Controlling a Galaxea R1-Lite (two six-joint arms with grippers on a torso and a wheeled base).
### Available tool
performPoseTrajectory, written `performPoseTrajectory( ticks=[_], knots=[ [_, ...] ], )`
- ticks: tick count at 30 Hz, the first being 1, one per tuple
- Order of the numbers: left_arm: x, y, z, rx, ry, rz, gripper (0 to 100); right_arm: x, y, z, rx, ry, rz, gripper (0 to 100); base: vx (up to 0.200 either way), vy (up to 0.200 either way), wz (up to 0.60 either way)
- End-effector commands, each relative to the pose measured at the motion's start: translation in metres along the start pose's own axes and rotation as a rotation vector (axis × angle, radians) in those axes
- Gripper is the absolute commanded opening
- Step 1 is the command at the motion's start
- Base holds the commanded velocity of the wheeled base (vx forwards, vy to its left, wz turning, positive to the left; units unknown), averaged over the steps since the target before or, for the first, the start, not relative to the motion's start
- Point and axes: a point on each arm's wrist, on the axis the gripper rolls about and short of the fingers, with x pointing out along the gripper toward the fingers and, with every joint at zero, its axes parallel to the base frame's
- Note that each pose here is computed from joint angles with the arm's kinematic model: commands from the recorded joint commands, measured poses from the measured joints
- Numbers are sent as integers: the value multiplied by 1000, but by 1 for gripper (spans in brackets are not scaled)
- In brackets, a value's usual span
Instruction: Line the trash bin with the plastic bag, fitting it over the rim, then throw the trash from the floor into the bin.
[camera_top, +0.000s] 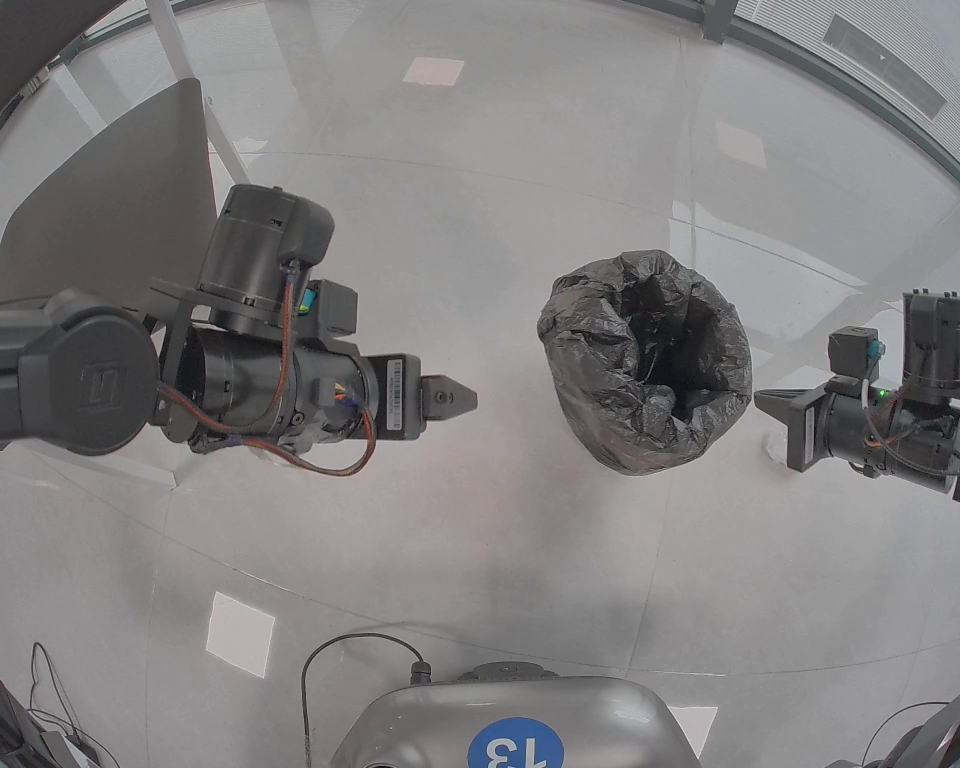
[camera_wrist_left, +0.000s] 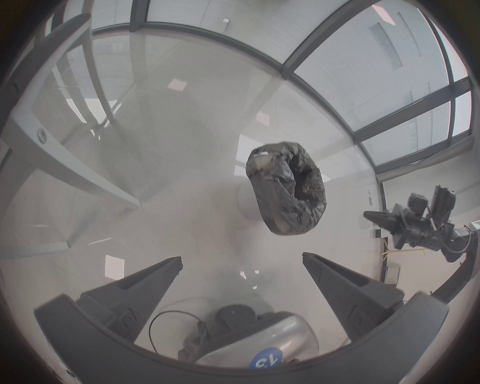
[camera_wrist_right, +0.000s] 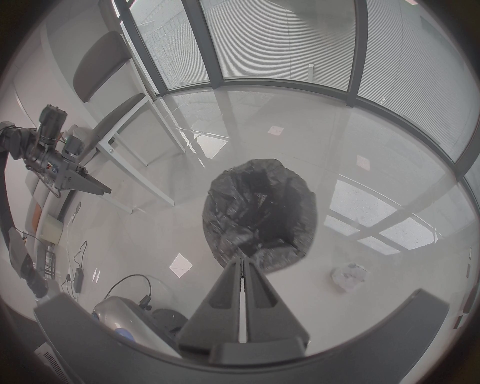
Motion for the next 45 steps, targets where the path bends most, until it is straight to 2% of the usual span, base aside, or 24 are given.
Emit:
performPoseTrajectory(
  ticks=[1, 10, 18, 25, 29, 35, 41, 45],
  knots=[
    [4, -1, 3, 2, -49, -9, 100, 38, 0, 3, -2, 24, 4, 0, 0, 0, 0],
    [-2, 4, 8, -59, -71, -10, 100, 46, -2, 2, -26, 24, 0, 0, 156, 156, 0],
    [-5, 4, 8, -55, -83, -4, 100, 55, -9, -4, -70, 52, -22, 0, 200, 200, 0],
    [-6, 4, 8, -58, -85, -4, 100, 61, -37, -24, -93, 130, -85, 0, 0, 0, 0],
    [-6, 5, 8, -60, -84, 0, 100, 59, -52, -28, -82, 129, -108, 0, 0, 0, 0],
    [-6, 9, 8, -67, -86, 9, 100, 54, -73, -39, -118, 160, -133, 0, 0, 0, 0],
    [-13, 14, 5, -74, -89, 21, 100, 69, -78, -60, -117, 227, -85, 0, 0, 0, 0],
    [-19, 17, 4, -79, -95, 28, 100, 86, -77, -64, -120, 207, -63, 0, 0, 0, 0]
  ],
)
